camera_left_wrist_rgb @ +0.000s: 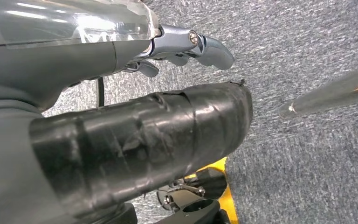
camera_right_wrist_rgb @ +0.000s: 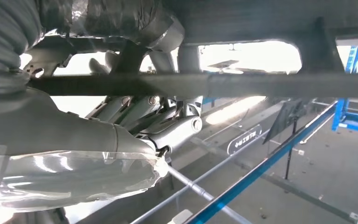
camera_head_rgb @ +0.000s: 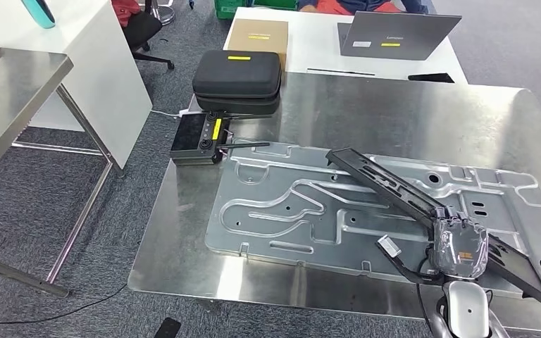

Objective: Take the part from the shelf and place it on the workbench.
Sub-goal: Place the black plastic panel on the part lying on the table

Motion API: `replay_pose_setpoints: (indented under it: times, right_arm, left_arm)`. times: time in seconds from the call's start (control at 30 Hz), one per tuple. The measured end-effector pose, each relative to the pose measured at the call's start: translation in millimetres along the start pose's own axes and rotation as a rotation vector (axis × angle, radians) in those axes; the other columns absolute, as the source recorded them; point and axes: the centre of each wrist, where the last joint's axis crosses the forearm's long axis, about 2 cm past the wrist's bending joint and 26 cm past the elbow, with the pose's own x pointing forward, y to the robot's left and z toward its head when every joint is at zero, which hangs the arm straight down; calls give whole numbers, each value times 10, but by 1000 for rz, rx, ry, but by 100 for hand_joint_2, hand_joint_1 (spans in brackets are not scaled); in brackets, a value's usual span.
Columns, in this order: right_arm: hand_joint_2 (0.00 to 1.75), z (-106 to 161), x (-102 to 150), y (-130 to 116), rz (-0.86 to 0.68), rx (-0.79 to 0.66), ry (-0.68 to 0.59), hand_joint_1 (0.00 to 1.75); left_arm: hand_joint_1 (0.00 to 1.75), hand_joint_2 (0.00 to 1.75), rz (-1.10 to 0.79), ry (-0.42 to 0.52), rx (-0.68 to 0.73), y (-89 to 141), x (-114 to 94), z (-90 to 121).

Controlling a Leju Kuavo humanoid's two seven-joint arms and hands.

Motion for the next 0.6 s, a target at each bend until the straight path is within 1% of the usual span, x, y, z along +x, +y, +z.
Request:
replay_pose_setpoints:
  times: [0.1,0.27,0.4,0.6]
  right_arm:
    - [175,72,64,-9,-20,8,-23,0]
    - [175,177,138,-90,-54,24,-57,0]
    - [0,223,158,-125,-66,22,-60,0]
    - [0,270,159,-209,-69,-3,-57,0]
  left_arm:
    - [0,0,2,1,3,0,-1,1]
    - [0,0,-9,1,6,-7,-19,11]
    - [0,0,-9,5,4,-15,-40,23]
    - [0,0,-2,8,11,-10,-50,26]
